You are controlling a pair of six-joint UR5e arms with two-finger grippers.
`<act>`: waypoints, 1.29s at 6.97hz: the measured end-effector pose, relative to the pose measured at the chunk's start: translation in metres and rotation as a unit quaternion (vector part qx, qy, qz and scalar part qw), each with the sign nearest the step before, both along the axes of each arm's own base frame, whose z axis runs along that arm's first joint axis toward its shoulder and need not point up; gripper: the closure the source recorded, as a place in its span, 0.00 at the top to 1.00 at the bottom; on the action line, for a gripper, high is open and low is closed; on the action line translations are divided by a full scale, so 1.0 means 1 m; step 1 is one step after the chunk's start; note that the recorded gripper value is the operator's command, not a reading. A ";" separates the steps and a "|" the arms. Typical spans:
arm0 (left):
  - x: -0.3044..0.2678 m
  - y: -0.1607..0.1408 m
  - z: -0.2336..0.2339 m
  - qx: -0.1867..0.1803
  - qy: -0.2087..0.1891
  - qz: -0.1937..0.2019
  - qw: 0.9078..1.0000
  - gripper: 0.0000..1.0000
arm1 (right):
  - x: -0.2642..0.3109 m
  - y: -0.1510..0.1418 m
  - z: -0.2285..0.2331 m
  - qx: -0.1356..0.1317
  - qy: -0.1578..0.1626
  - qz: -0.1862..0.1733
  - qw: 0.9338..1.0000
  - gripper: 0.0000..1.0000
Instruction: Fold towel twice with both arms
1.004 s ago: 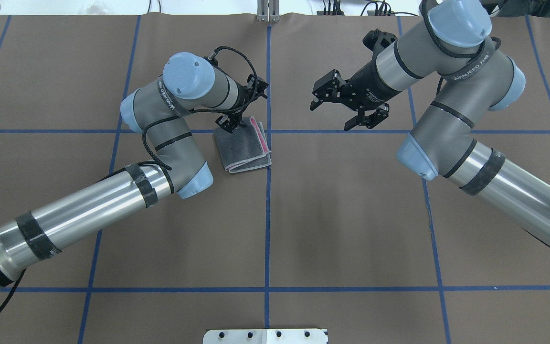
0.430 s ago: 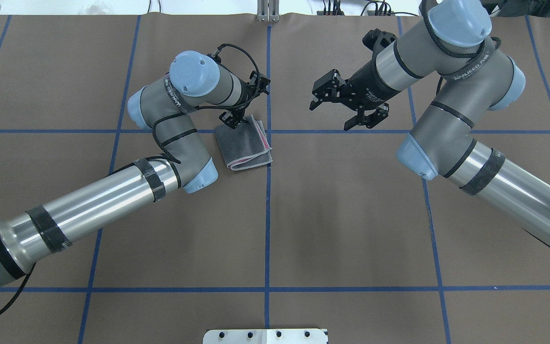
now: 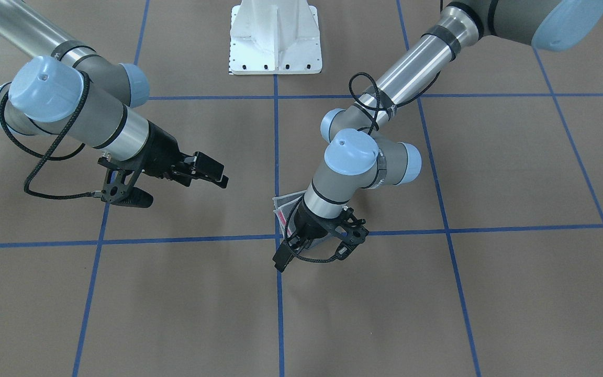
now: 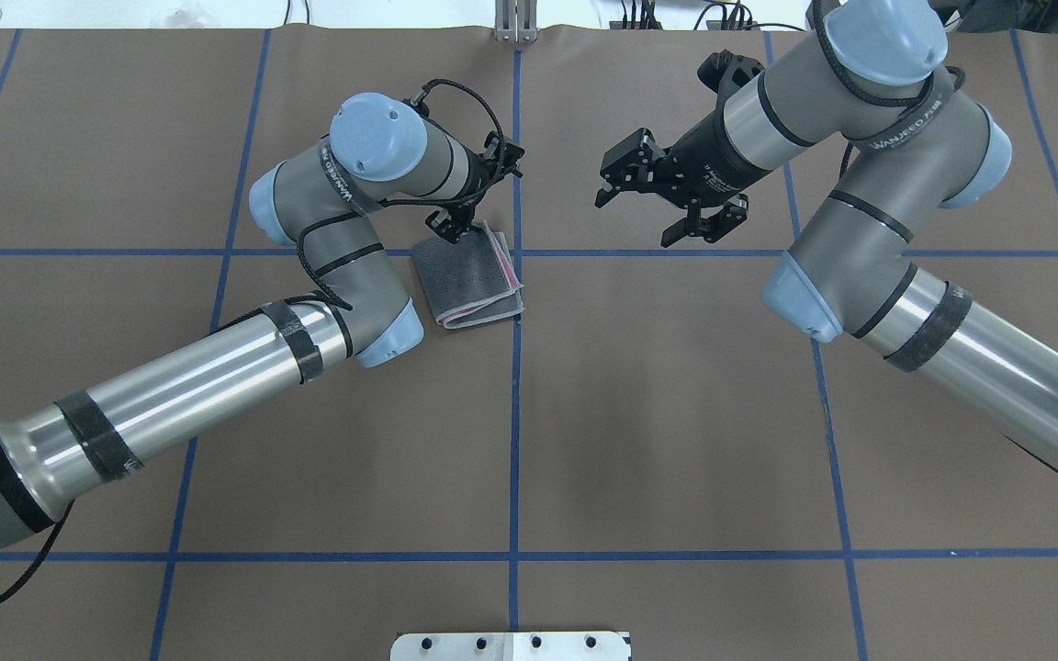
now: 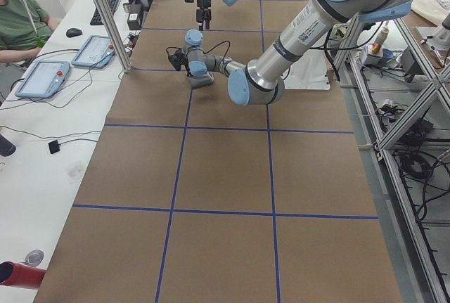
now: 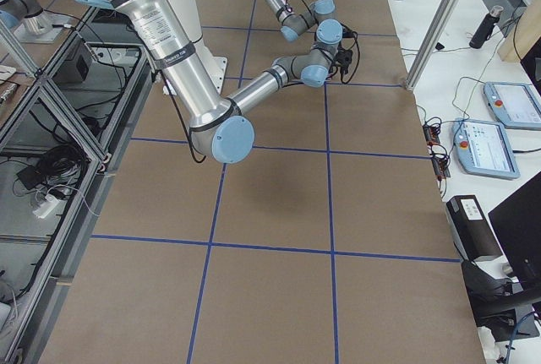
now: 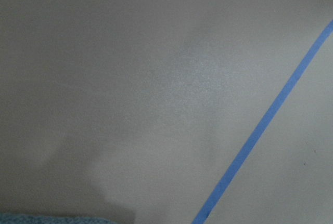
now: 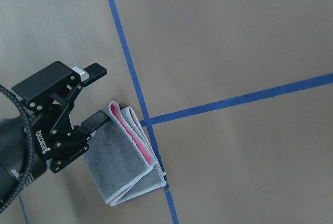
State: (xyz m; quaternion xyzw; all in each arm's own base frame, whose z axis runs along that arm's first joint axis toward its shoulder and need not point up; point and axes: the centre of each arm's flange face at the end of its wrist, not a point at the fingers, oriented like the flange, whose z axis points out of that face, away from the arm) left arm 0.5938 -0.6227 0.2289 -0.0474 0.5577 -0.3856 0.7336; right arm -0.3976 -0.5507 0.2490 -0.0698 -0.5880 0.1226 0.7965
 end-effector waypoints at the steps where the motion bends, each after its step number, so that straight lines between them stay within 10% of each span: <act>1: -0.013 -0.012 -0.006 0.004 0.003 -0.004 1.000 1.00 | 0.002 -0.002 -0.001 0.001 0.001 0.004 1.000 1.00; 6: -0.160 -0.081 0.020 0.045 -0.022 0.061 0.997 1.00 | 0.075 -0.038 0.032 0.016 0.018 0.034 0.999 1.00; 9: -0.296 -0.081 0.124 0.145 -0.096 0.097 0.980 1.00 | 0.151 -0.069 0.090 0.062 0.084 0.018 0.994 1.00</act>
